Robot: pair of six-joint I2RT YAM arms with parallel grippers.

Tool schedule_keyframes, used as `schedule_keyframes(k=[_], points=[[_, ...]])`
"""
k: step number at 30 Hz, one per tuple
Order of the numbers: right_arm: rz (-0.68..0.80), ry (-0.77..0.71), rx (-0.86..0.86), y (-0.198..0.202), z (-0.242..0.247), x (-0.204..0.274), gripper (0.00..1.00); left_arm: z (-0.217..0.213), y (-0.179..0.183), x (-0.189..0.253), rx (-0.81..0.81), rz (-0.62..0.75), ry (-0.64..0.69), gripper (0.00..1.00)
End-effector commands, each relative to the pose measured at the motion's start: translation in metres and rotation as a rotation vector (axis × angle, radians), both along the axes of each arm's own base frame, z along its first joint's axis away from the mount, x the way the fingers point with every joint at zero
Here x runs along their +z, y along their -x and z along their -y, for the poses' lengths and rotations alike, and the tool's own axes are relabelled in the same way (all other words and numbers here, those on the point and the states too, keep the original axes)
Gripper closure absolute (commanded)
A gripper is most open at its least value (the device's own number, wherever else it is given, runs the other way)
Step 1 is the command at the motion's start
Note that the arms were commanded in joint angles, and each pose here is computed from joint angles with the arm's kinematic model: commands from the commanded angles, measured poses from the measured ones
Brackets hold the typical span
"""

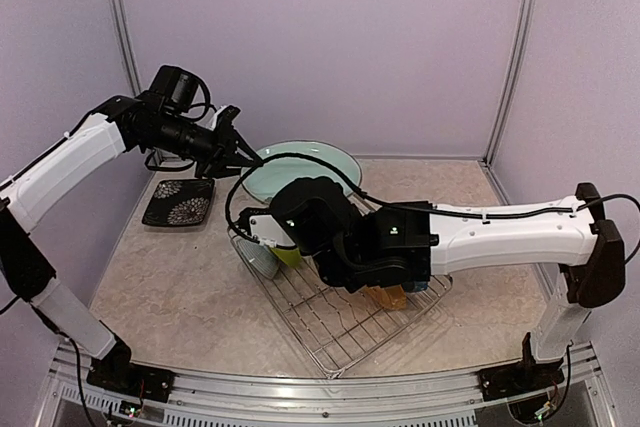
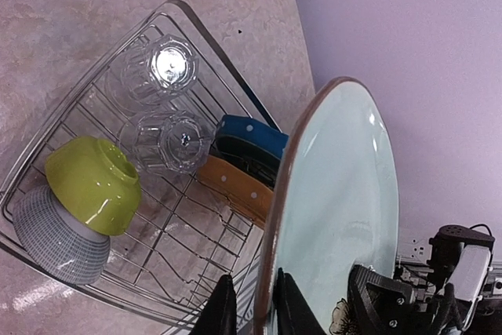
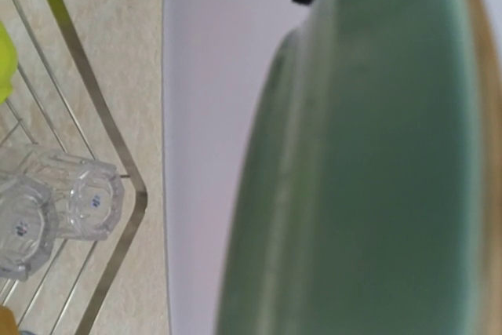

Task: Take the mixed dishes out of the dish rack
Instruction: Pass from the right arm to the left, then place the plate on the plate.

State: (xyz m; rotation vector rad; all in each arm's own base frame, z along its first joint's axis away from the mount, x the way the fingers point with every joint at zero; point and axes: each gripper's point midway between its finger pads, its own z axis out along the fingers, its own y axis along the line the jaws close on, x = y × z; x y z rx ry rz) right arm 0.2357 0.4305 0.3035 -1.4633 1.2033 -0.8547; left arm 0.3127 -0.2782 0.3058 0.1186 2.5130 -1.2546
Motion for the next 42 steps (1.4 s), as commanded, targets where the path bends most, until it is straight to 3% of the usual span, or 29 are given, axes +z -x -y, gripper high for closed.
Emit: schedule_keyframes(k=[1,7,9,12,15,20,27,33,42], points=[[0.054,-0.114,-0.051,0.000,0.002,0.029,1.00,0.008,0.006,-0.002,-0.040,-0.031,0.005,0.87],[0.059,-0.111,-0.063,-0.001,0.004,0.028,1.00,0.014,0.009,0.003,-0.068,-0.056,0.047,1.00],[0.059,-0.109,-0.067,-0.001,0.005,0.027,1.00,0.015,0.009,0.004,-0.066,-0.060,0.050,1.00],[0.059,-0.112,-0.075,-0.001,0.006,0.028,0.92,0.011,0.006,0.006,-0.045,-0.072,0.060,1.00],[0.061,-0.117,-0.084,-0.002,0.008,0.029,0.78,0.004,-0.001,0.012,-0.010,-0.077,0.096,1.00],[0.063,-0.121,-0.095,-0.003,0.012,0.029,0.40,-0.014,-0.012,0.026,0.051,-0.071,0.162,1.00],[0.056,-0.132,-0.101,-0.003,0.018,0.027,0.14,-0.037,-0.029,0.032,0.140,-0.049,0.179,1.00],[0.047,-0.220,-0.116,-0.002,0.029,0.039,0.03,-0.083,-0.057,0.036,0.304,-0.011,0.209,1.00],[-0.011,-0.400,-0.164,-0.003,0.046,0.061,0.01,-0.169,-0.089,0.013,0.565,0.032,0.181,1.00]])
